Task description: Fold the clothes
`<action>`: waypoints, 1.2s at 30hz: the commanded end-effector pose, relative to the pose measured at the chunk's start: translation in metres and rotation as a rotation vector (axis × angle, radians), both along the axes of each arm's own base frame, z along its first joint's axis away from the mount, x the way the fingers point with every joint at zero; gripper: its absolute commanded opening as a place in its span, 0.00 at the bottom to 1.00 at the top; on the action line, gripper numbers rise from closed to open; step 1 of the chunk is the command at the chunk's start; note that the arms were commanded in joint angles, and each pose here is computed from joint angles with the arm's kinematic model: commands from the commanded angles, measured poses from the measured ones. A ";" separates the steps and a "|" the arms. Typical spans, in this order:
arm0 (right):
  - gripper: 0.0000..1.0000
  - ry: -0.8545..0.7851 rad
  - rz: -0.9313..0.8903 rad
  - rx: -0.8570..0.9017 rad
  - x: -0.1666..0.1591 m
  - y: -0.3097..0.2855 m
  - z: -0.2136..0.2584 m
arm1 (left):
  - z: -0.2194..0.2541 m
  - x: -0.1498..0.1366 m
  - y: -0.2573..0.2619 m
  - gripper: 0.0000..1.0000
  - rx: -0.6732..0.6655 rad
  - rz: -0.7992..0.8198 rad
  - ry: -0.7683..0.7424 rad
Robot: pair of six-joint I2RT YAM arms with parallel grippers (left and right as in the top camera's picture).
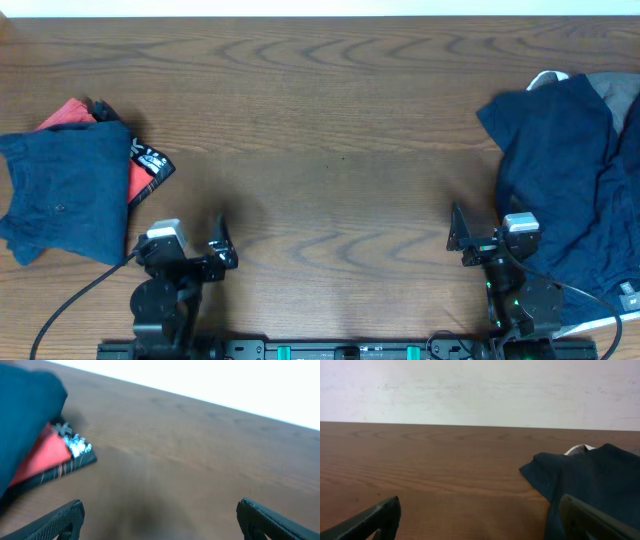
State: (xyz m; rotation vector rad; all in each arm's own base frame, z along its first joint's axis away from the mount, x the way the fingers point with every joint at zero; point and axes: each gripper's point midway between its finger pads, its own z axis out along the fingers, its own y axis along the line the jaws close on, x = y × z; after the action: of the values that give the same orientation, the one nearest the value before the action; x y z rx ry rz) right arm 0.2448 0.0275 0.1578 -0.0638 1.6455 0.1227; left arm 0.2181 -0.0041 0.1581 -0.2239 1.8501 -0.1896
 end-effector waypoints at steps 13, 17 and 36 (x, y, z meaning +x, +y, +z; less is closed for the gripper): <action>0.99 -0.004 -0.008 -0.014 0.000 -0.003 -0.001 | -0.021 0.026 0.002 0.98 0.105 -0.014 -0.138; 0.99 -0.004 -0.008 -0.014 0.000 -0.003 -0.001 | -0.021 0.026 0.002 0.98 0.106 -0.014 -0.137; 0.99 -0.004 -0.008 -0.014 0.000 -0.003 -0.001 | -0.021 0.026 0.002 0.98 0.106 -0.014 -0.137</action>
State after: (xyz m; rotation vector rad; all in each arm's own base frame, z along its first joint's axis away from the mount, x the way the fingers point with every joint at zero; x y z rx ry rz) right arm 0.2448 0.0280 0.1580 -0.0658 1.6444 0.1249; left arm 0.2446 -0.0055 0.1527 -0.1223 1.6771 -0.1404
